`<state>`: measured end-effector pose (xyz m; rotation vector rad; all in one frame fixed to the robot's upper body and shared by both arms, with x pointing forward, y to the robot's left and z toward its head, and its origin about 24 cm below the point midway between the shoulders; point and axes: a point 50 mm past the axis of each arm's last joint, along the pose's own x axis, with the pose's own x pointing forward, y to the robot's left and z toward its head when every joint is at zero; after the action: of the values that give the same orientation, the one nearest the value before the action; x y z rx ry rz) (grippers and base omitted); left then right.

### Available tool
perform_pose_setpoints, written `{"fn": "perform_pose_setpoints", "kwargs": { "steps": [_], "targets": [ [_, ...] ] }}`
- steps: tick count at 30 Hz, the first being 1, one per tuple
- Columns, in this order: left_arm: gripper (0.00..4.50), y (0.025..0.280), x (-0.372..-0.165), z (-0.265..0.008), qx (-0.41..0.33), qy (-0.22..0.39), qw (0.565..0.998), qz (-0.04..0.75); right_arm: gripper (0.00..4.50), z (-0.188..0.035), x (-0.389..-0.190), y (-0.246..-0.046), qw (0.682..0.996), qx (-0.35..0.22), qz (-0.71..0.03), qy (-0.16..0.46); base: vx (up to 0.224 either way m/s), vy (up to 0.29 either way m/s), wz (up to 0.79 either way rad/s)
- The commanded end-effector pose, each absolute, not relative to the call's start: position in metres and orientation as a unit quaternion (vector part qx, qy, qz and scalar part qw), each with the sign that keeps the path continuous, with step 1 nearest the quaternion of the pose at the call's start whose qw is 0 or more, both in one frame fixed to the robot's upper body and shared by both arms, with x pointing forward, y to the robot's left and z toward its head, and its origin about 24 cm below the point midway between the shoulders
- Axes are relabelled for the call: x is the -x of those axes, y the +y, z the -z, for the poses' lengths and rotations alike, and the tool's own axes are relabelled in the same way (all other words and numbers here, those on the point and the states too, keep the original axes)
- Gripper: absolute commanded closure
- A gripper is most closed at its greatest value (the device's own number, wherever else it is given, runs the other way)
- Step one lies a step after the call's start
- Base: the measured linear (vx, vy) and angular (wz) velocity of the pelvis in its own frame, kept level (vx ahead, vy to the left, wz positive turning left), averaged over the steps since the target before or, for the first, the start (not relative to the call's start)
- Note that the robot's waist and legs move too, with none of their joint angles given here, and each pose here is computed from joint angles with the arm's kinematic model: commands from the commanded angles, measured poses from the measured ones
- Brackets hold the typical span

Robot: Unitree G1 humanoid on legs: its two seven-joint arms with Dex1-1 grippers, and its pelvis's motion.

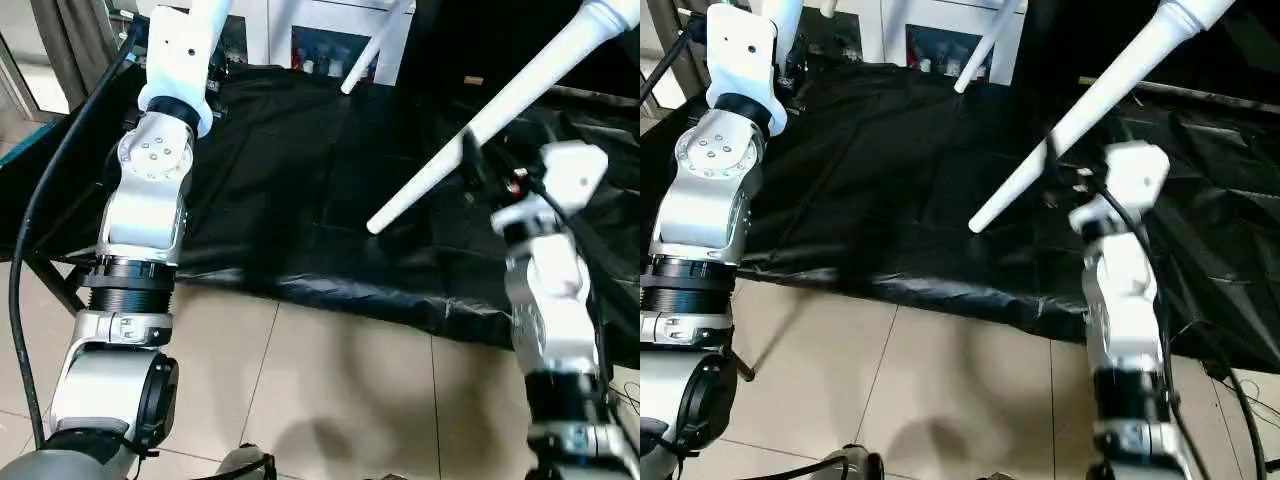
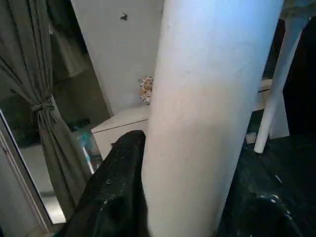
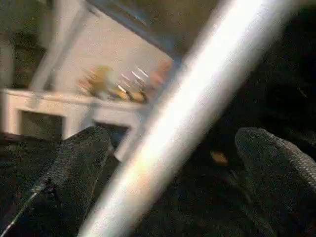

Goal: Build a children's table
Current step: Flip table

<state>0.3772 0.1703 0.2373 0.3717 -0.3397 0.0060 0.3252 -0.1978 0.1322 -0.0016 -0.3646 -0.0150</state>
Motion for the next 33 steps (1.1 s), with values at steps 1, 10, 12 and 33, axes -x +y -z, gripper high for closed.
{"fn": "perform_pose_setpoints", "kwargs": {
  "steps": [1,10,12,33],
  "targets": [
    [2.68,0.163,-0.376,-0.246,-0.181,-0.194,0.964,0.012,0.0,-0.134,-0.329,-0.201,0.986,-0.002,0.024,-0.163,0.0,0.0,0.0],
    [2.7,0.166,-0.376,-0.245,-0.181,-0.19,0.965,0.01,0.0,-0.129,-0.365,-0.19,0.997,-0.021,-0.042,-0.065,0.0,0.0,0.0],
    [2.7,0.166,-0.376,-0.244,-0.181,-0.189,0.965,0.011,0.0,-0.134,-0.376,-0.189,0.997,-0.017,-0.044,-0.057,0.0,0.0,0.0],
    [2.73,0.168,-0.373,-0.238,-0.185,-0.18,0.966,0.012,1.65,-0.137,-0.395,-0.168,0.981,-0.095,-0.166,-0.031,0.0,0.0,0.0]
  ]
}}
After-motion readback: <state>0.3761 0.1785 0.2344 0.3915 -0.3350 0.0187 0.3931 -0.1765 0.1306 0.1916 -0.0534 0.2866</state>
